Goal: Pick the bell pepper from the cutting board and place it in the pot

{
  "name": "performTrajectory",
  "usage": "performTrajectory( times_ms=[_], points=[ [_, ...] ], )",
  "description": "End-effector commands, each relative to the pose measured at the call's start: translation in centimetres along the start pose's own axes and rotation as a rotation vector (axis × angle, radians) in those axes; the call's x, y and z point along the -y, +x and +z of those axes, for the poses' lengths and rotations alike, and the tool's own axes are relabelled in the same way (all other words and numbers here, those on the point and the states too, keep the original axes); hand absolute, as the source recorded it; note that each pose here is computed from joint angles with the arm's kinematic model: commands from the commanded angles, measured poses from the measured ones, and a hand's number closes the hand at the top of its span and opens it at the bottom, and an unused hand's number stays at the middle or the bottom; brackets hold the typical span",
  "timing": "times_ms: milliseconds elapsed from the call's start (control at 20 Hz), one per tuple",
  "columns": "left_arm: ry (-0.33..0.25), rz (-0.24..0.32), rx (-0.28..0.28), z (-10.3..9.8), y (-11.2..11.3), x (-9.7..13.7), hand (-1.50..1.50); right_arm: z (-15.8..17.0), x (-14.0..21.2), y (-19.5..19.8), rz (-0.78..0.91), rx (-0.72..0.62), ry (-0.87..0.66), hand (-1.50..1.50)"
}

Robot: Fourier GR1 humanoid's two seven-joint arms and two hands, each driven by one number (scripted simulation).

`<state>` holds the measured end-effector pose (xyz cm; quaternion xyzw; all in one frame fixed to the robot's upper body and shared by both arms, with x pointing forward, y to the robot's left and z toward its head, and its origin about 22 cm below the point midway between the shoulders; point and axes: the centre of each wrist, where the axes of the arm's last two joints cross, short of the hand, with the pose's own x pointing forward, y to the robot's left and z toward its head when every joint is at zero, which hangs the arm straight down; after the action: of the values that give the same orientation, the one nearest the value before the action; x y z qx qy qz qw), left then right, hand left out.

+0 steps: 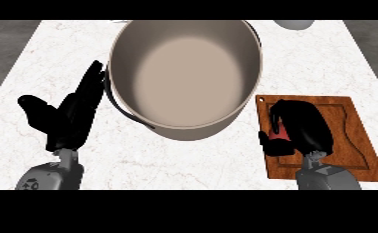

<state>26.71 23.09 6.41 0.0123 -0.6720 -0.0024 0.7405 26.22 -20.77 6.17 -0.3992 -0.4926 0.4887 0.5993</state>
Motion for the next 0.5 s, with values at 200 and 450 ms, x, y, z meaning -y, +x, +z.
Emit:
performTrajectory(
  times_ms=[200, 450],
  points=[
    [-0.028, -0.022, -0.016, 0.0, -0.3, 0.9, 0.0, 2.6, 7.0, 3.2, -0.118, 0.088, -0.23, 1.5],
    [-0.001, -0.001, 0.003, 0.0, -0.4, 0.6, 0.0, 7.3, 13.3, 5.7, -0.135, 0.225, -0.39, 1.5]
  ],
)
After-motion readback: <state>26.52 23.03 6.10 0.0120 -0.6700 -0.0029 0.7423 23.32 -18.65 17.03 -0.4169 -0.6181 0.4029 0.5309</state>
